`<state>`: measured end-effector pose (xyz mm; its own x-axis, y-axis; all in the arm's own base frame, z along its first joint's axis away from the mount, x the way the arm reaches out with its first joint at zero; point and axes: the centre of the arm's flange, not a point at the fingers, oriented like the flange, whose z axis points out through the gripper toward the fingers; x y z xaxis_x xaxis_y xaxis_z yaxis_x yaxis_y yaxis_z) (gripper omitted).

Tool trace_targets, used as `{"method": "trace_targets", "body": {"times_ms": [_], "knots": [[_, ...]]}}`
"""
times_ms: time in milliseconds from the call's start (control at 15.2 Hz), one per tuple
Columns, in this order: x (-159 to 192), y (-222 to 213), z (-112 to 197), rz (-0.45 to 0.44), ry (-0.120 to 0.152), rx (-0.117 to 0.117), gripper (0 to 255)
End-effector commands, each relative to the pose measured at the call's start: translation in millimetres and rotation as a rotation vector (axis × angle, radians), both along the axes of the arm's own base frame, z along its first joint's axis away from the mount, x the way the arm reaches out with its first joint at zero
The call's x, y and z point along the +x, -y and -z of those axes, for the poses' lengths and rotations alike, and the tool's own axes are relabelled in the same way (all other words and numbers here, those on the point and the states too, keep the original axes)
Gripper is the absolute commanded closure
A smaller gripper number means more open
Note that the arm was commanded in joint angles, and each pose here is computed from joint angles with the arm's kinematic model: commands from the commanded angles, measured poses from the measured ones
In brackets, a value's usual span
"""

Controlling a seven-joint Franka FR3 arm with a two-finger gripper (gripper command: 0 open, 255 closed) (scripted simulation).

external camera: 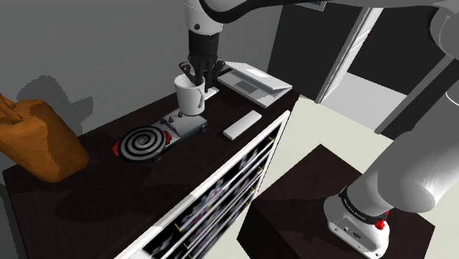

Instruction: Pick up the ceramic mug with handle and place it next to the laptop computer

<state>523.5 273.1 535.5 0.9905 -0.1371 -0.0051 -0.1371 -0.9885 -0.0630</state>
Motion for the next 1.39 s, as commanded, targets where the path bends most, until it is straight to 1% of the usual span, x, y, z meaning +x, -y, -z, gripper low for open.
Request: {"method": "trace_targets", "body": {"times_ms": [0,1320], "knots": [[14,23,-1,-0.001,0.001,0.0,255],[154,246,-2,-0.001,0.001,0.0,255]]}}
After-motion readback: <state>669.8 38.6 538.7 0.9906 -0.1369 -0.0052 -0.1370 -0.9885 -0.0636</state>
